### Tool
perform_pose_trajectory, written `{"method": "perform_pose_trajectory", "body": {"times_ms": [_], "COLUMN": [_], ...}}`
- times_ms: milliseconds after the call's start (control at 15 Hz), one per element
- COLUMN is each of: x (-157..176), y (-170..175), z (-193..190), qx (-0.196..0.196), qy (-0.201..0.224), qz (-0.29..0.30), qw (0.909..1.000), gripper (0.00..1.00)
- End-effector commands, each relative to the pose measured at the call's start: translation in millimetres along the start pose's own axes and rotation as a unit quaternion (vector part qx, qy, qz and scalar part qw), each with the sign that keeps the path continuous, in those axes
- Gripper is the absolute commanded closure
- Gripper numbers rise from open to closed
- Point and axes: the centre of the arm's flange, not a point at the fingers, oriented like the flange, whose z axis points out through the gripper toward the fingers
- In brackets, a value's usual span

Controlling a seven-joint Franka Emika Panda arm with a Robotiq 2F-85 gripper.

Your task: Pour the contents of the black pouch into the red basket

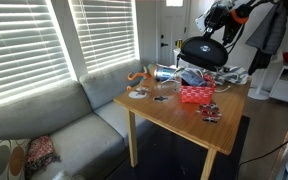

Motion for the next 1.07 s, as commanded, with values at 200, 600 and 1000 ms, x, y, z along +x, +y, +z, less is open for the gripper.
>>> {"method": "perform_pose_trajectory", "body": {"times_ms": [200, 600, 1000], "x": [15, 11, 15], "y": [23, 39, 48], "z": [-21, -13, -10], "qx": [0.093, 0.078, 0.081], "qy": [0.016, 0.017, 0.016], "qz": [0.018, 0.025, 0.035], "qw": [0.9954, 0.9965, 0.9960], "gripper": [0.99, 0.97, 0.99]}}
